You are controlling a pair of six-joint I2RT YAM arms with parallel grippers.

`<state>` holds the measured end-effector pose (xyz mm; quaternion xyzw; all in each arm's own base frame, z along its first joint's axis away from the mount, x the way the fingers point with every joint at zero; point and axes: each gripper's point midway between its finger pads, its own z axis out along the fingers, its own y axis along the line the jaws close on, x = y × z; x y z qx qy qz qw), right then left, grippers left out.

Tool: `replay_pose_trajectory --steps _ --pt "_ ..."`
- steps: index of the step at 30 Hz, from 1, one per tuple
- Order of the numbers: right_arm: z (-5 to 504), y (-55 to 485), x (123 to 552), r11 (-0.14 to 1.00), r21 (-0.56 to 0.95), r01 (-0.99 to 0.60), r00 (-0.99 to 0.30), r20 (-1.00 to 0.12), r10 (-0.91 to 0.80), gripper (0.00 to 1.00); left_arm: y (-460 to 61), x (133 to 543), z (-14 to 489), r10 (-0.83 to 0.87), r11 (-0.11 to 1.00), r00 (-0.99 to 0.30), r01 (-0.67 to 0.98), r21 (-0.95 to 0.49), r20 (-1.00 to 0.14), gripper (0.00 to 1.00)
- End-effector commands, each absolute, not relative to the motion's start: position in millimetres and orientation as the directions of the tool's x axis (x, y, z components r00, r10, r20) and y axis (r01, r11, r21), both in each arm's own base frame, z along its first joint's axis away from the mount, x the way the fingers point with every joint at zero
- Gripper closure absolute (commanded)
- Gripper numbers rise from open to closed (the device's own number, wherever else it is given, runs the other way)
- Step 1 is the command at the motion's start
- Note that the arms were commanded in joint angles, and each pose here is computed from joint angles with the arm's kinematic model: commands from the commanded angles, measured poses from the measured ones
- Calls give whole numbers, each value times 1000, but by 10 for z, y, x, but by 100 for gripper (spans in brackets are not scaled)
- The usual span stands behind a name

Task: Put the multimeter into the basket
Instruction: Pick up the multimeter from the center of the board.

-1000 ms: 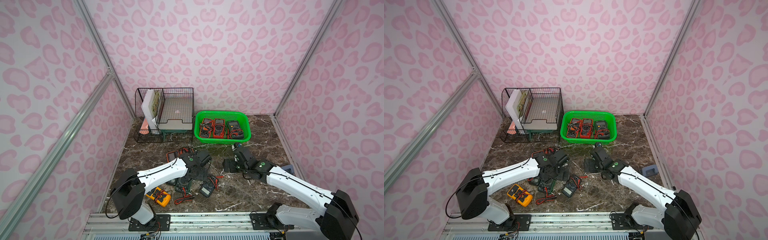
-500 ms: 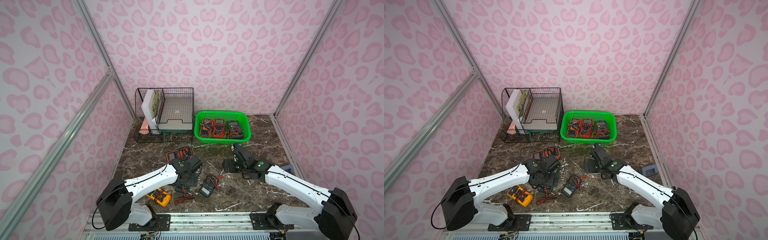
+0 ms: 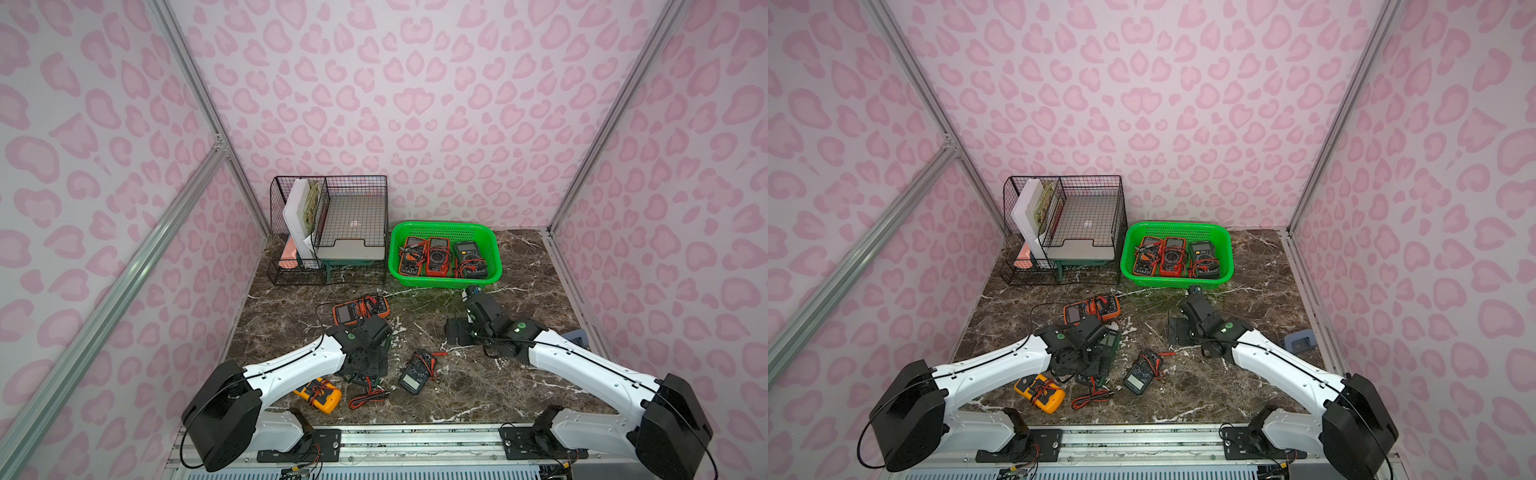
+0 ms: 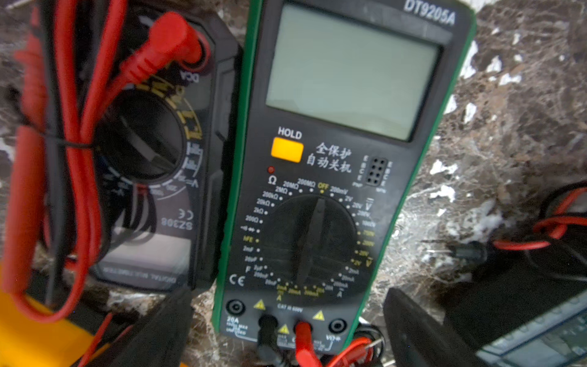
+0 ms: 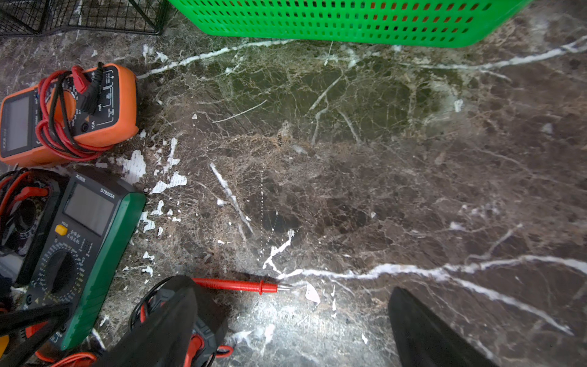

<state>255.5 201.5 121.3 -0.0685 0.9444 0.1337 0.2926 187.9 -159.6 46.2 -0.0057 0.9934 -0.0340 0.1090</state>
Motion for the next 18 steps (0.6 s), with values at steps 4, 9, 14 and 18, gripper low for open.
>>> replay_pose_trajectory --steps 4,9,14,18 --pt "1258 2026 2595 957 214 -197 -815 -579 -38 1 -1666 1860 353 -28 993 -979 -5 -115 -201 2" --pt "1264 2027 2608 958 210 -196 -814 -579 -40 1 -1714 1859 315 -23 991 -981 2 -132 -191 2" --pt "1271 2032 2632 959 205 -197 -814 -579 -44 1 -1800 1883 346 -24 986 -981 8 -166 -192 1" --pt "1263 2046 2647 958 205 -198 -816 -577 -45 1 -1882 1897 400 -24 980 -980 17 -199 -199 1"
